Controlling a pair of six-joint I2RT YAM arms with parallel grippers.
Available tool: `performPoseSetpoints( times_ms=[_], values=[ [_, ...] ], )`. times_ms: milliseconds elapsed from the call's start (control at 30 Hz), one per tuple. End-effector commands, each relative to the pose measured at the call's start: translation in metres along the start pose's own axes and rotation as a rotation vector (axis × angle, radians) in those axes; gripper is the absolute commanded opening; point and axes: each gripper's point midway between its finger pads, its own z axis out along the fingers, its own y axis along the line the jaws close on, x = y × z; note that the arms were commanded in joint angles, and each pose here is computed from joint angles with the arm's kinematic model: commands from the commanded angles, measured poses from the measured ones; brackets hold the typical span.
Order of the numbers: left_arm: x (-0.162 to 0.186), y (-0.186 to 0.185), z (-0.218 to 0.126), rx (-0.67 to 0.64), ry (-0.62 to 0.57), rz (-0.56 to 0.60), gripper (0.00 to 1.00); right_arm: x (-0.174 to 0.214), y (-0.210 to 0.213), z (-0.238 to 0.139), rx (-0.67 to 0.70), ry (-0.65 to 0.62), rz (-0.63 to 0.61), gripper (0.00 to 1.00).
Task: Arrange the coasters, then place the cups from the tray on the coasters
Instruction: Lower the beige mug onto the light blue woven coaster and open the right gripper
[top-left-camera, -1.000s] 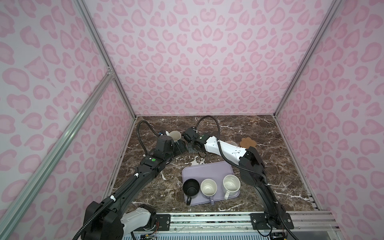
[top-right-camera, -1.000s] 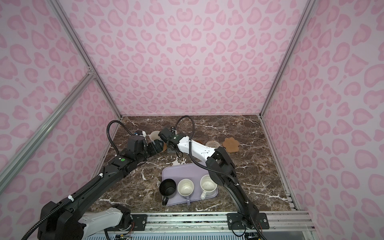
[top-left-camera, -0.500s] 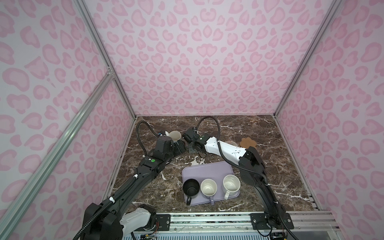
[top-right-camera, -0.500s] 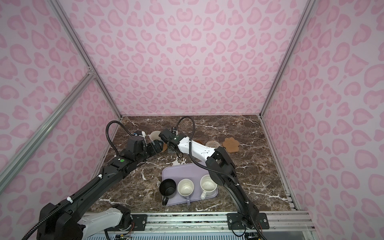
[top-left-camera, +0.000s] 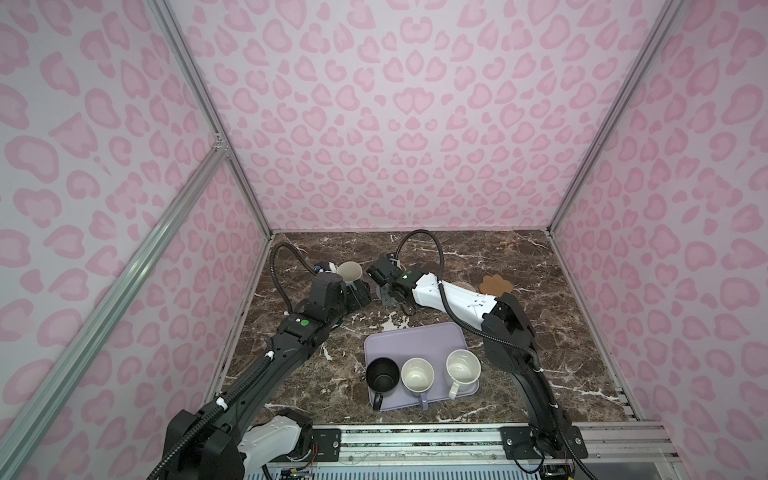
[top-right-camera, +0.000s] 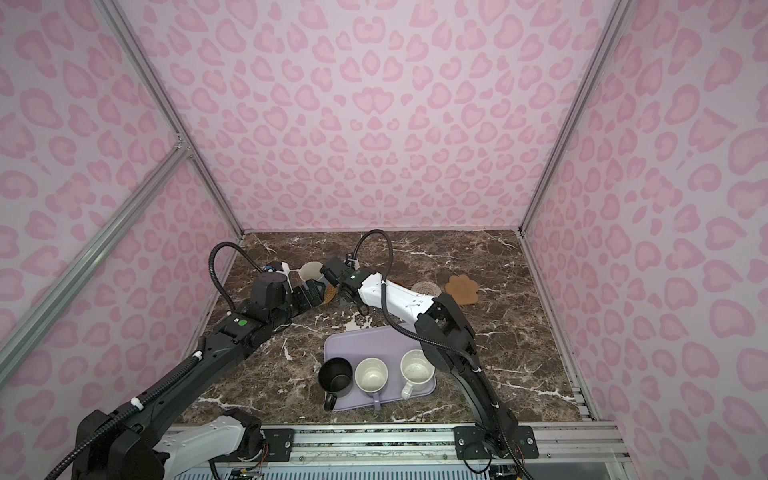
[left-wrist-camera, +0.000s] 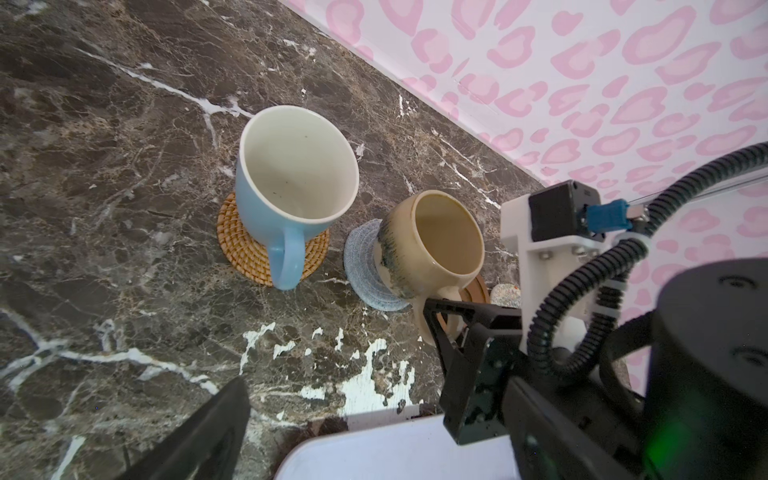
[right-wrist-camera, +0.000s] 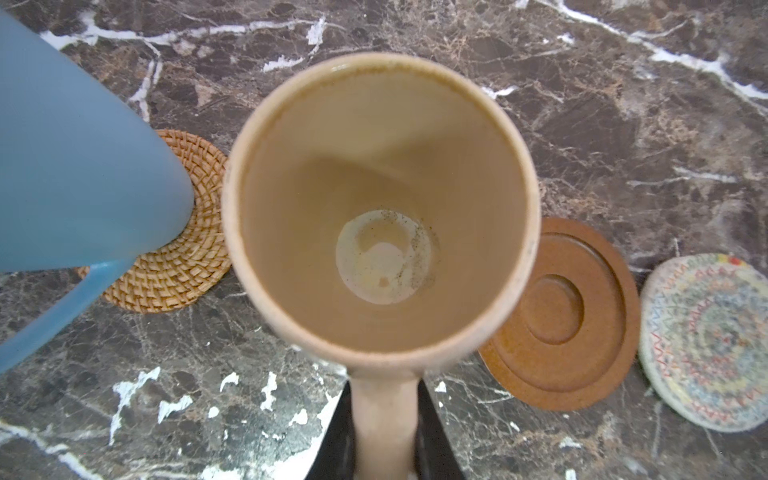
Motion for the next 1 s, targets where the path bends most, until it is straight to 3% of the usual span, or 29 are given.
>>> performPoseSetpoints(
  times_ms=[0,433,833,967],
  values=[
    [-0.003,-0.001,0.001,0.007,-0.014,-0.009,0.97,-0.005,-0.001,0.005,0.018,-0.028,0.007,0.0],
    [-0.001,-0.001,0.004,0.008,-0.007,-0.022,0.97,0.017,0.008,0.016,-0.017,0.065,0.007,0.0],
    [-0.003,0.0,0.0,0.007,-0.02,-0.026,0.97,0.018,0.014,0.011,-0.086,0.114,0.023,0.4],
    [-0.003,-0.001,-0.001,0.011,-0.022,-0.029,0.97,0.018,0.011,0.008,-0.081,0.116,0.014,0.46]
  ],
)
